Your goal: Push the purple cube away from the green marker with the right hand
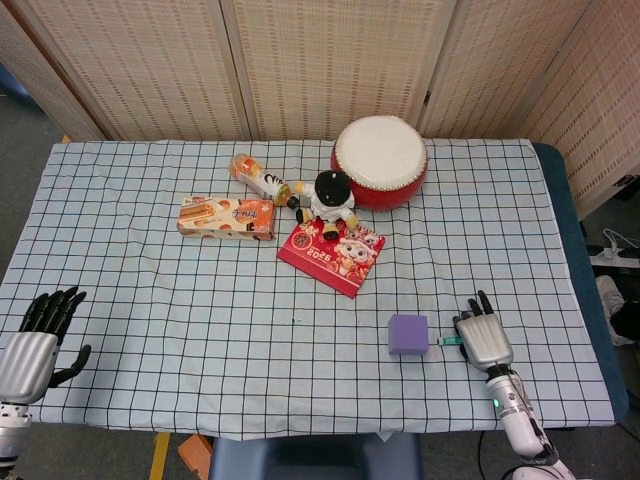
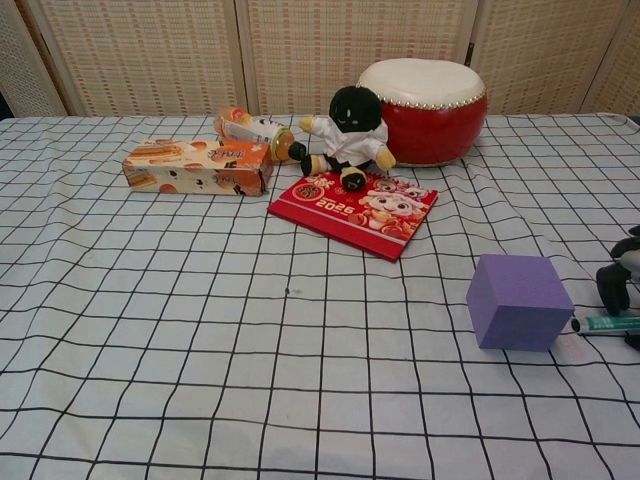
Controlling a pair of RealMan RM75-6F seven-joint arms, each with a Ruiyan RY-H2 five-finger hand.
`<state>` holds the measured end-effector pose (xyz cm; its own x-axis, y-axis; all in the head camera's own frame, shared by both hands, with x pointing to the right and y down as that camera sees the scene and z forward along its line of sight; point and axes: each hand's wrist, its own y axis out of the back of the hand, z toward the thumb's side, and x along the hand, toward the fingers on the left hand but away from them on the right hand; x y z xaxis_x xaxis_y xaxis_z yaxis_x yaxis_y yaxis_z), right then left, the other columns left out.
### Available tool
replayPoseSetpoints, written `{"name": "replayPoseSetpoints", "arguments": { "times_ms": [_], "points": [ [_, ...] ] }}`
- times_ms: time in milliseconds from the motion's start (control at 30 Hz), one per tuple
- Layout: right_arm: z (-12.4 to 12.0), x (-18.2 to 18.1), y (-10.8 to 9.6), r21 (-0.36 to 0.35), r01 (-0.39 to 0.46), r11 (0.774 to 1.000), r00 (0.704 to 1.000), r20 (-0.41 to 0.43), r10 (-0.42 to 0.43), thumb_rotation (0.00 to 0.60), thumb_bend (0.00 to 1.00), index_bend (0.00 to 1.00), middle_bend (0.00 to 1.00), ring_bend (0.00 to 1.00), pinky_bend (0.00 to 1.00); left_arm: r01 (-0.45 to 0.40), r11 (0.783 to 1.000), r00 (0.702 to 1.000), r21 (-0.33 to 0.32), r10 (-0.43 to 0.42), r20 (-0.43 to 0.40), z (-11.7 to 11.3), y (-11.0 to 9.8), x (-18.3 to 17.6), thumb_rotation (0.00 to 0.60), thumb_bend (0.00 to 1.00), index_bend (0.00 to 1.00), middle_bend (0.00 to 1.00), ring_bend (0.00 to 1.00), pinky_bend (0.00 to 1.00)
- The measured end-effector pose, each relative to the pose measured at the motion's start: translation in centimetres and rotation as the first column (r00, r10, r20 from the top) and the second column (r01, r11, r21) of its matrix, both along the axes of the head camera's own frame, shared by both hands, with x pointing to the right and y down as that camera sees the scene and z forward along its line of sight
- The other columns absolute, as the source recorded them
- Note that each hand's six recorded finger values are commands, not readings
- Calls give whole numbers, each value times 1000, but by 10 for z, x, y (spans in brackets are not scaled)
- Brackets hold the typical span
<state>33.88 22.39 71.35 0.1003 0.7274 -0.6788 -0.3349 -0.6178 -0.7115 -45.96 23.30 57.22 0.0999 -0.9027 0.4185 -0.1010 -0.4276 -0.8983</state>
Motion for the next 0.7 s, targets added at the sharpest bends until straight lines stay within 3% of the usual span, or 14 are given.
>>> {"name": "replayPoseSetpoints", "arguments": {
  "times_ms": [433,700],
  "points": [
    [3,1,5,-10,10,1000,999,-34,-10,600,288,721,608,274,11,2,1000,1000,0,-2,7,0,-1,-1,600,413,0,0,0,18],
    [-3,2,-1,40,-23,999,1000,-6,23,600,412,914,754,438,172,4,1000,1000,4,-4,8,-1,-1,-1,600,414,0,0,0,17]
  ]
}}
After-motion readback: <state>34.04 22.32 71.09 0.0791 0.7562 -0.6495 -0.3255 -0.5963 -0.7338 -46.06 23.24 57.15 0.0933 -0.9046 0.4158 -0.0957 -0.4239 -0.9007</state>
